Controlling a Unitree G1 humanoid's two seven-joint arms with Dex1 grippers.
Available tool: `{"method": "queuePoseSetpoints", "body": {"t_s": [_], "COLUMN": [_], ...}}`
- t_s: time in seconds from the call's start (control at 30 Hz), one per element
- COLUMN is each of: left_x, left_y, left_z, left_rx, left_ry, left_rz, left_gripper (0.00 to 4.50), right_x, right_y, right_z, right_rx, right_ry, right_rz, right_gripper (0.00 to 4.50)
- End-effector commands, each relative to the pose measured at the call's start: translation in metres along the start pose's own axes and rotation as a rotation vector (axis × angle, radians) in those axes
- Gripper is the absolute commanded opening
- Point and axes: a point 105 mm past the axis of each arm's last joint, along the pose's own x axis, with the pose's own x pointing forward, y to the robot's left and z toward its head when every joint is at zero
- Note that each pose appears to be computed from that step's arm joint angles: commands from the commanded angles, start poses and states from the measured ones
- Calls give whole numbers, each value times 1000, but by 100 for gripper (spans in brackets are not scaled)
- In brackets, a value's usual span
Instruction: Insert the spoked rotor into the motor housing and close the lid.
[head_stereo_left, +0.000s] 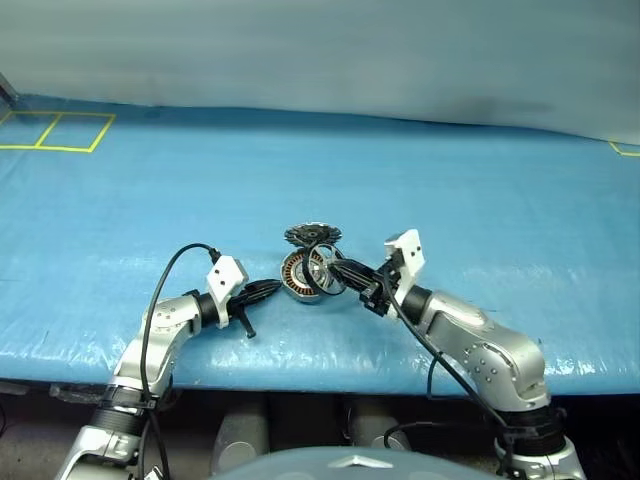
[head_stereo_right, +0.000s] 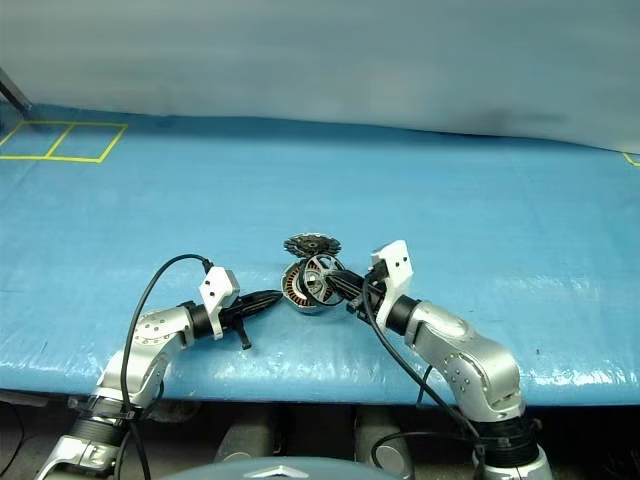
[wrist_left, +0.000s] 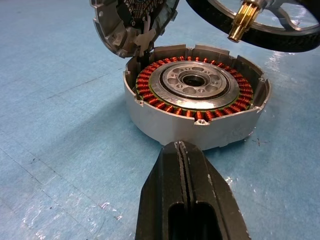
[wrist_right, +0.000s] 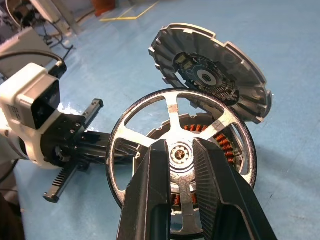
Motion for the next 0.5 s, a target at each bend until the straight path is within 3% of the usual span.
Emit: {"method": "queuePoseSetpoints", "body": {"t_s": [0.03, 0.5], "left_x": [1, 2], "left_y": [1, -6], "left_z": [6, 6], "left_rx": [23, 39], "left_ry": [-14, -37], "left_rz": [-4, -45], "left_gripper": [0, 0], "right_x": [7, 21], "right_y": [12, 2], "right_z": [16, 9], "right_rx": [-85, -113], "right_ry": [-23, 50], "right_rz": [59, 76], "right_gripper": [33, 33]}}
